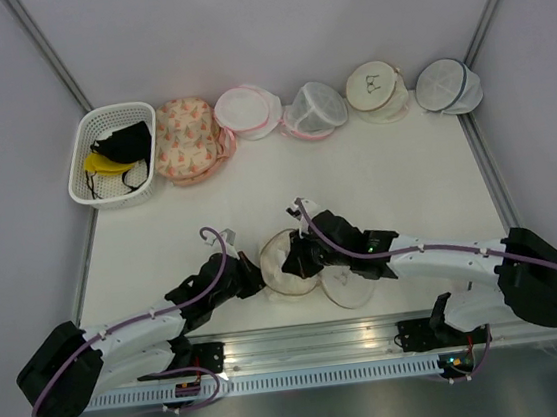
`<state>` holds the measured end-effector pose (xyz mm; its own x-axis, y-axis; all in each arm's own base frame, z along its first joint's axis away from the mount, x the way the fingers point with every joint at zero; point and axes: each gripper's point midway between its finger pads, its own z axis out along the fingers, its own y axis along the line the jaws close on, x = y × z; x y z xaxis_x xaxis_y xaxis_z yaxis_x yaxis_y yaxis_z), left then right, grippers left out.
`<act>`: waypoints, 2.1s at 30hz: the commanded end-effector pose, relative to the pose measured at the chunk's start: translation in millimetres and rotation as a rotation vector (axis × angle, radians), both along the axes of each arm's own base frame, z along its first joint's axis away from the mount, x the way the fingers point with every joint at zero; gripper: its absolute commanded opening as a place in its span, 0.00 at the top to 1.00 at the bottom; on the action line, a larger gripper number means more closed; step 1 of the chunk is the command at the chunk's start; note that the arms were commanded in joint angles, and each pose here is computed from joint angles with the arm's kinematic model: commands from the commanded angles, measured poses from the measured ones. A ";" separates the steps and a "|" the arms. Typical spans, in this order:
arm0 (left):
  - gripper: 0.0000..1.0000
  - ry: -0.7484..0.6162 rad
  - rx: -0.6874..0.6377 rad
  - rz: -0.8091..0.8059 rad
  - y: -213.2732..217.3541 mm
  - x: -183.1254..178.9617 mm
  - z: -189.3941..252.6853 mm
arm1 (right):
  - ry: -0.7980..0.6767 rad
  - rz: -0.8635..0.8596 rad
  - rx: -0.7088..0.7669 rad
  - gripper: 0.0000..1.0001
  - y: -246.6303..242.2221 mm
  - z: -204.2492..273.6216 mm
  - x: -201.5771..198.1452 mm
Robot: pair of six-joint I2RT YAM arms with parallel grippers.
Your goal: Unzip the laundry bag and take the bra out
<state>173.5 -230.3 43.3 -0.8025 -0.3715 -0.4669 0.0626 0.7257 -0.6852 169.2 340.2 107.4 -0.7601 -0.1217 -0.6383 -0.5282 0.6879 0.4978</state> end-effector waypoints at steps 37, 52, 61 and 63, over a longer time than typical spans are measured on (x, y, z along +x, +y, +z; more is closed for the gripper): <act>0.98 -0.014 -0.056 0.003 -10.0 4.4 12.0 | -0.105 0.184 0.122 0.41 -18.7 80.0 -36.0; 0.98 -0.015 -0.071 -0.006 -17.0 7.6 17.4 | -0.062 -0.164 -0.158 0.44 -8.3 21.4 30.3; 0.98 -0.018 -0.079 -0.008 -16.2 6.2 18.8 | -0.078 -0.345 -0.445 0.52 -32.6 -28.5 61.5; 0.98 -0.022 -0.079 -0.002 -14.8 6.7 20.0 | -0.084 -0.366 -0.500 0.52 -42.9 -38.8 63.0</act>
<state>170.7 -239.1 44.2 -0.8196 -0.3736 -0.4344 0.0561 0.7023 -0.7097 222.9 316.6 74.1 -0.7672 -0.1595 -0.6213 -0.3092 0.9406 0.1404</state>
